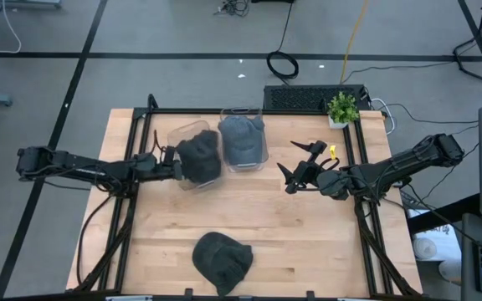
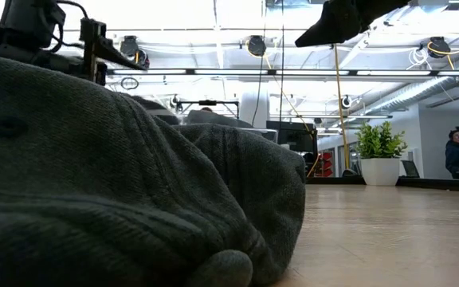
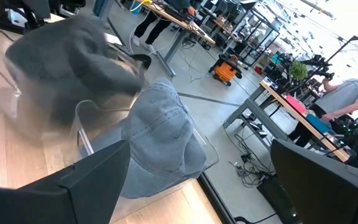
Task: Pick & Place hat
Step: Put the top black cap into the left transparent bin
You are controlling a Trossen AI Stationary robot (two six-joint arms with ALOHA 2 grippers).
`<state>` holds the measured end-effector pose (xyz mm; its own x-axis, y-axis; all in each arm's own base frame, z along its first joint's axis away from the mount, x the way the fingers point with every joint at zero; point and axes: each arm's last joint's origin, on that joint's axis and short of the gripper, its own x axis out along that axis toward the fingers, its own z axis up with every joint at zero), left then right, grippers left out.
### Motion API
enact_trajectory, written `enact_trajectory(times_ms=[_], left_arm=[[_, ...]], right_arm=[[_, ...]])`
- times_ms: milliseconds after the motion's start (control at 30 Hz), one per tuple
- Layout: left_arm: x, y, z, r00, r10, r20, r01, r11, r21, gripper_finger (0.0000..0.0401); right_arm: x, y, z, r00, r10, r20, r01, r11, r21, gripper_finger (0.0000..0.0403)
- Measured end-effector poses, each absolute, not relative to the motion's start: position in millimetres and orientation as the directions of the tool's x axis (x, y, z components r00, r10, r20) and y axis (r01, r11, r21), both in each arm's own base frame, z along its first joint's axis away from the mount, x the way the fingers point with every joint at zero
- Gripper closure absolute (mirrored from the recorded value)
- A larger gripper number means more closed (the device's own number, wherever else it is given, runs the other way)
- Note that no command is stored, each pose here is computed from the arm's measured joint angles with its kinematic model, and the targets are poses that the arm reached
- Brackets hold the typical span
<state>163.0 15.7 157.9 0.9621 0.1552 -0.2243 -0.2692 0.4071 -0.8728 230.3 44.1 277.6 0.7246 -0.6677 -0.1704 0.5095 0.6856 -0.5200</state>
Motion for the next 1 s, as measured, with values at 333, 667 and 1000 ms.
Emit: enact_trajectory(times_ms=[333, 667, 1000], left_arm=[[162.2, 22.6, 150.8, 0.850, 0.166, -0.500, -0.527, 0.273, -0.805, 0.0054], [174.7, 24.8, 227.1, 0.728, 0.194, -0.658, -0.676, 0.361, -0.642, 0.0054], [149.3, 22.7, 243.9, 0.461, 0.213, -0.861, -0.882, 0.213, -0.419, 0.0054]], right_arm=[[230.4, 44.1, 277.6, 0.726, -0.666, -0.171, 0.508, 0.687, -0.519, 0.0023], [230.8, 44.7, 277.4, 0.743, -0.646, -0.178, 0.488, 0.704, -0.517, 0.0023], [230.7, 44.6, 277.3, 0.740, -0.649, -0.178, 0.490, 0.701, -0.518, 0.0023]])
